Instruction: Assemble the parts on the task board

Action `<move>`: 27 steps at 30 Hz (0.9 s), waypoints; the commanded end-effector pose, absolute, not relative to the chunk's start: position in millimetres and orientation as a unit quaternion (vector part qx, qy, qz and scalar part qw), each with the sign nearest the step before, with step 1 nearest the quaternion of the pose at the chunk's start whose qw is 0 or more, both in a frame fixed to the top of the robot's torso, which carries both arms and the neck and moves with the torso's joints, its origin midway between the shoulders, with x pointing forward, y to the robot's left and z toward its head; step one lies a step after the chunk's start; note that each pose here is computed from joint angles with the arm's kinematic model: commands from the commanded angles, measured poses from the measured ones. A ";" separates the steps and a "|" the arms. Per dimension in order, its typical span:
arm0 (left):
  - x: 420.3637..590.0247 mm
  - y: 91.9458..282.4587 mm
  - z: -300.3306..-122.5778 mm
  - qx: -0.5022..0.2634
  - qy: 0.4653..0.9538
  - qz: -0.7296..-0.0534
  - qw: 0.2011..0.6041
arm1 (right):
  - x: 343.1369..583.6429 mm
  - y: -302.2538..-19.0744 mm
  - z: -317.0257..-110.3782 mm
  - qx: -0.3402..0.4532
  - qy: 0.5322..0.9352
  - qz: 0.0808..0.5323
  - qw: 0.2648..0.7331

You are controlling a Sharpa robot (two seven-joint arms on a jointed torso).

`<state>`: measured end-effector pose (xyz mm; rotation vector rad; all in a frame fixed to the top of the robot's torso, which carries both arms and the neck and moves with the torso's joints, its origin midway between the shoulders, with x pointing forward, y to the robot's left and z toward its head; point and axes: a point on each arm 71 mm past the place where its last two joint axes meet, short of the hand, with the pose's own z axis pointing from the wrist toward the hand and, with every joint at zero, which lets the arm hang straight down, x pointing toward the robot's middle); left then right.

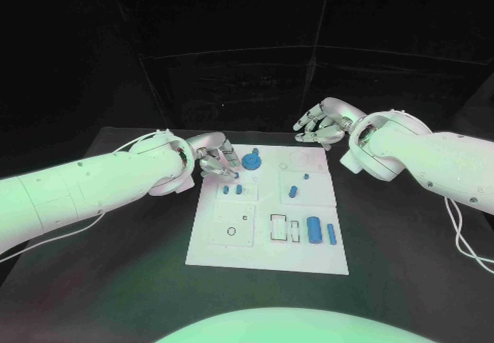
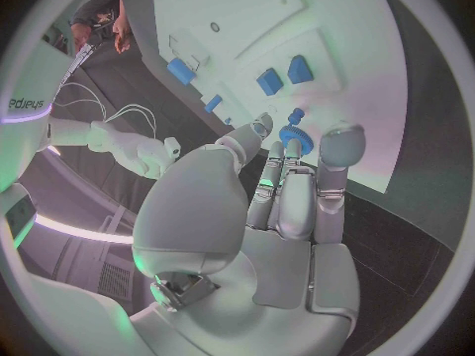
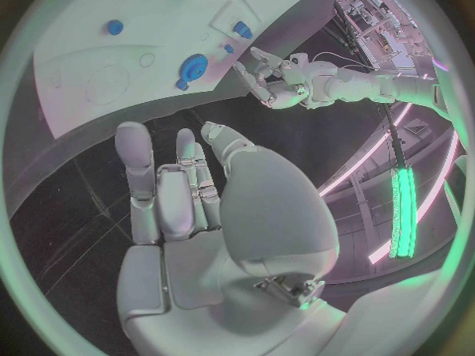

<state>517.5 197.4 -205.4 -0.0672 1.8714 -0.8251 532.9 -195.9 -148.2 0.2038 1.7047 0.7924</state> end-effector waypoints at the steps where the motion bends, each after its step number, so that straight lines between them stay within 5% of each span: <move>1: 518.4 209.4 -190.0 -0.147 0.709 -0.435 0.535 | 532.8 -200.9 -149.0 0.054 0.738 0.329 0.586; 10: 505.3 230.7 -180.3 -0.262 0.657 -0.511 0.488 | 522.6 -220.7 -165.8 -0.038 0.748 0.254 0.611; 18: 491.2 228.7 -182.7 -0.375 0.602 -0.588 0.390 | 509.8 -220.9 -188.7 -0.055 0.751 0.233 0.615; 27: 487.8 228.7 -182.3 -0.416 0.563 -0.616 0.361 | 506.3 -213.1 -206.1 -0.060 0.773 0.217 0.593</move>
